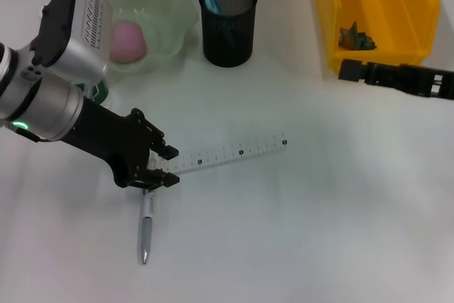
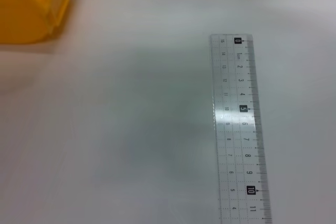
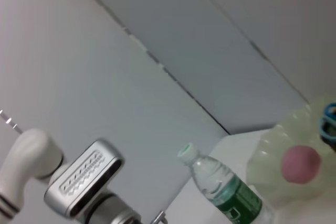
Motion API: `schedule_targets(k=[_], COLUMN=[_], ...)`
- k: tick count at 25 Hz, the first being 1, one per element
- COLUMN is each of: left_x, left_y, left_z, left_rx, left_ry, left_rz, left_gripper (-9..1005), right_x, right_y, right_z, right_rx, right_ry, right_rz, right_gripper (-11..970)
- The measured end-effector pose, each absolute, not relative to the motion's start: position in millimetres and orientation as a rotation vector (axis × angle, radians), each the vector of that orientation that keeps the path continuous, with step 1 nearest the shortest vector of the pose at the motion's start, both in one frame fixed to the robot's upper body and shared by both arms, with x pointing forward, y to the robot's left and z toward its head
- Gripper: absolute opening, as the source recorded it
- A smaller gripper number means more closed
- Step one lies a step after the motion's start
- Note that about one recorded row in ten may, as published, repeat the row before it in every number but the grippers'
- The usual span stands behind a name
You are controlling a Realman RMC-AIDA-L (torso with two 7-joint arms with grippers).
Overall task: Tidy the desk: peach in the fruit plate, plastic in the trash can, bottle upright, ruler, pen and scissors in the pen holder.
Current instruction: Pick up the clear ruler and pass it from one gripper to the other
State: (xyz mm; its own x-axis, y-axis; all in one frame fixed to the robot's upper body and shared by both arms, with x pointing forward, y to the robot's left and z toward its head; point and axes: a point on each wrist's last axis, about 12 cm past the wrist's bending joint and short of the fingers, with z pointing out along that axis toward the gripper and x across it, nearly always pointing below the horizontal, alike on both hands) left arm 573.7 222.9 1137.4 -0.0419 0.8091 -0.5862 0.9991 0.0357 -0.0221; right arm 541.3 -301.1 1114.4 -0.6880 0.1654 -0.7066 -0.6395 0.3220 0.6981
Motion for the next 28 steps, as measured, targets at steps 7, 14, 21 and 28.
schedule_targets(k=[7,14,21,28], left_x=[578,583,589,591], left_y=[218,209,189,183], left_z=[1134,1141,1147,1151], left_rx=[1.718,1.659,1.695,1.716], left_ry=[1.902,1.879,1.889,1.884], left_rz=[-0.663,-0.696,-0.676,-0.615], left_gripper=[396,397,399,400], right_x=[546,554,567,577], right_y=[-314,-315,-307,-300], right_z=[1118,1116,1125,1134], right_rx=[-0.280,-0.154,-0.110,-0.069], right_ry=[1.983,2.128,2.207,2.297], right_rz=[1.494,1.523,1.580,1.604], right_gripper=[793,794,794,793])
